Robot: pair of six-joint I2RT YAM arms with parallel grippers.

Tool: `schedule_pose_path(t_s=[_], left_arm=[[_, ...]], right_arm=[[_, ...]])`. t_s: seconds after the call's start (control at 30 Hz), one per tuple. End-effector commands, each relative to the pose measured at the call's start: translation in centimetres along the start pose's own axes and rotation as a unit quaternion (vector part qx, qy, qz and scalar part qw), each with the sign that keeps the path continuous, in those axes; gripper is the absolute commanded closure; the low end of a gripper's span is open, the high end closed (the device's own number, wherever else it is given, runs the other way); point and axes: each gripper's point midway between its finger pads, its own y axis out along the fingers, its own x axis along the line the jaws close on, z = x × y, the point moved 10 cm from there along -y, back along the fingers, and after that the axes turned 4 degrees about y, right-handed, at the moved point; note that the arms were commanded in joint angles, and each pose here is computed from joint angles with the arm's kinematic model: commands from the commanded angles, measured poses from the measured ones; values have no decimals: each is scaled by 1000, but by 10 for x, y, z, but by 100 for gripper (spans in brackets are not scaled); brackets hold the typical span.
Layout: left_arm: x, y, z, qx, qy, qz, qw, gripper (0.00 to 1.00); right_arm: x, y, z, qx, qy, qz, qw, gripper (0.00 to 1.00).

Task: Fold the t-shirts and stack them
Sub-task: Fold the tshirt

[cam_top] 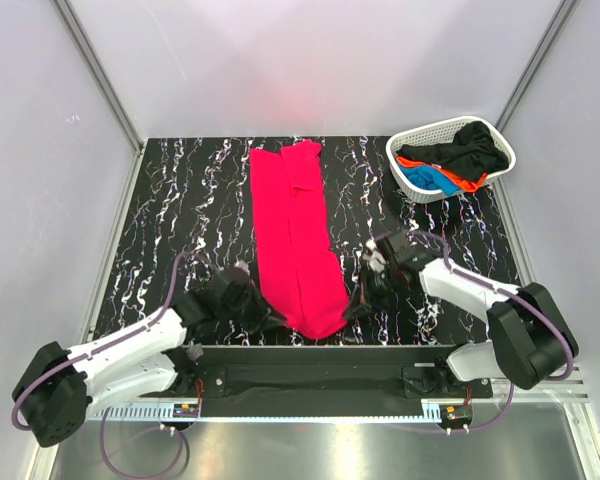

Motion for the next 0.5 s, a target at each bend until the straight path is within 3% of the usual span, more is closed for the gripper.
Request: schedule_pose_path(t_s=[0.0,0.2,0.47], left_arm=[[-36,-13,-27,-62,25,25,997,100],[-44,-24,-96,-101,19,19,994,100],[-70,-13,-195,-89,55,18,994,100]], right_arm=[[43,-22,-19,-47,-27,-28,998,100],[73,-22,-86,-65,-31,-29,997,100],[108,-29,-182,-104,-33,-41,993,100]])
